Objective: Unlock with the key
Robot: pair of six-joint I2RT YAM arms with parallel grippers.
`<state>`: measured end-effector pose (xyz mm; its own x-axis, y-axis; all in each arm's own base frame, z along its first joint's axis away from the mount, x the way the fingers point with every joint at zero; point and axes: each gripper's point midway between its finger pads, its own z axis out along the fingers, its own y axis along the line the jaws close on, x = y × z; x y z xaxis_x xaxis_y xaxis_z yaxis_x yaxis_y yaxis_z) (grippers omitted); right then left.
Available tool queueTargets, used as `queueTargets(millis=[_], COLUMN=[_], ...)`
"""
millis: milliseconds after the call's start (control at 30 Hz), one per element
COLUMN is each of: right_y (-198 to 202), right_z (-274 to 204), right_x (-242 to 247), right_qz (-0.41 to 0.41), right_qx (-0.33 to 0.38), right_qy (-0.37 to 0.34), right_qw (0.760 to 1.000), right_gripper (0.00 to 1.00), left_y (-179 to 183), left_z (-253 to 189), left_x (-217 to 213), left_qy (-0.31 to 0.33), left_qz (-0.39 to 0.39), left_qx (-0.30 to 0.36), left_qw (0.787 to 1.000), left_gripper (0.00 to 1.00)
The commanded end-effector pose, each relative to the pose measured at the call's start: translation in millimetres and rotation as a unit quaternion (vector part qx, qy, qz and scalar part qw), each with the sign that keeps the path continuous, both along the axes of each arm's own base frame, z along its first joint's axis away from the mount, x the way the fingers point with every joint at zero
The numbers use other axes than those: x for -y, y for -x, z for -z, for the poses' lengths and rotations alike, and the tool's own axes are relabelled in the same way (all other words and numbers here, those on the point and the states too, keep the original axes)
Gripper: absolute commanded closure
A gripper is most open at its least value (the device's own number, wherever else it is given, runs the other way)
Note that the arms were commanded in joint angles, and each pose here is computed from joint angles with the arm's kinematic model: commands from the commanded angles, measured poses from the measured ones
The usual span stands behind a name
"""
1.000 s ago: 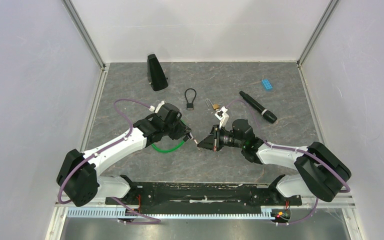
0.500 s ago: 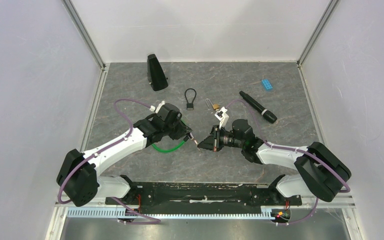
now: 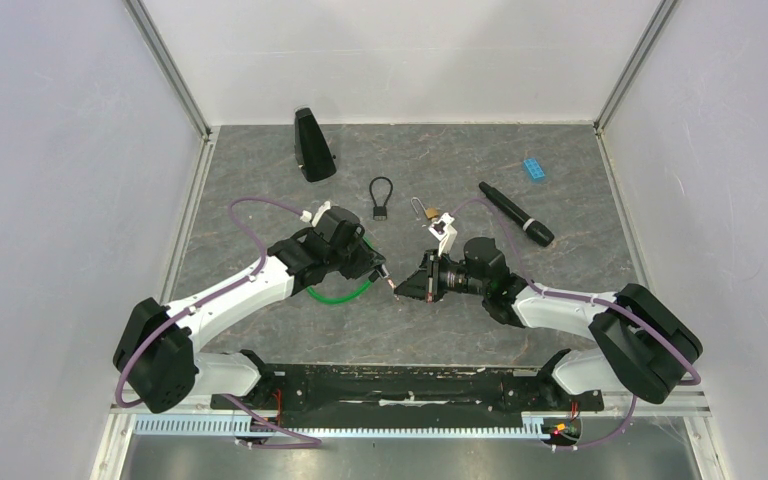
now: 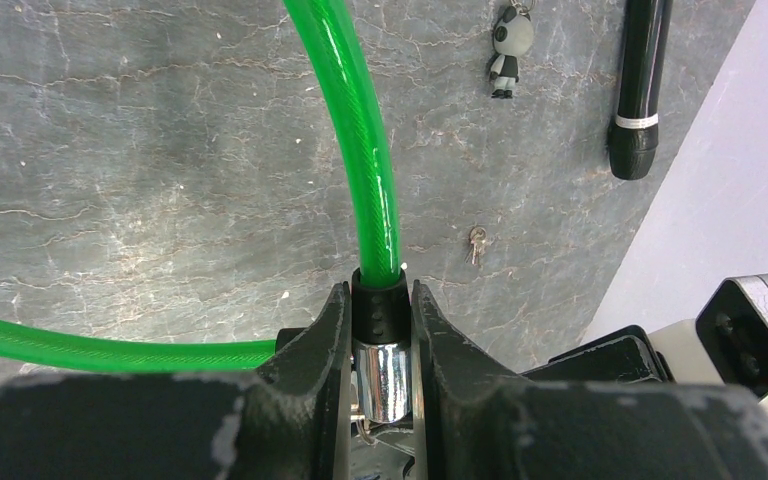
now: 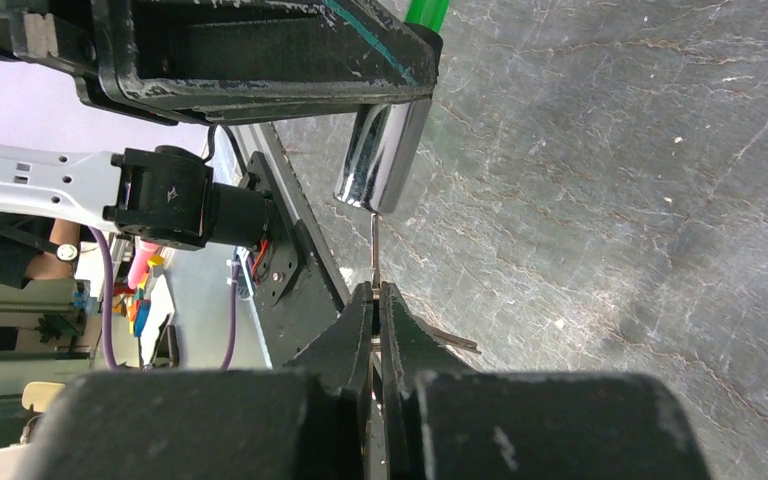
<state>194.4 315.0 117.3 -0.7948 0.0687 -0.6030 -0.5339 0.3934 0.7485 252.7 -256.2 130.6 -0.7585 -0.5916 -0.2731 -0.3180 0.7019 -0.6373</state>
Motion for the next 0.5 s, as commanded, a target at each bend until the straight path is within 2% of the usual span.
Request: queueTargets(millis=[0,467], right_y=[-7.3,-9.1], right_z=[-24.5,-14.3], right_x=[-8.1,-7.2], right_qz=[-0.006,0.0], right_qx=[0.032,0.015], right_qy=[-0.026,-0.01], right_qw=[0.999,1.0], right_gripper=[1.0,1.0], left_y=[-6.9,-6.4], left_z=[-21.2,-24.8], left_x=[6.1,7.1], left_qy=[0.019,0.021], left_qz=[0.009,0.014], left_qx=[0.044,0.051], left_qw=[0.999,0.998], left_gripper=[0.98,0.98])
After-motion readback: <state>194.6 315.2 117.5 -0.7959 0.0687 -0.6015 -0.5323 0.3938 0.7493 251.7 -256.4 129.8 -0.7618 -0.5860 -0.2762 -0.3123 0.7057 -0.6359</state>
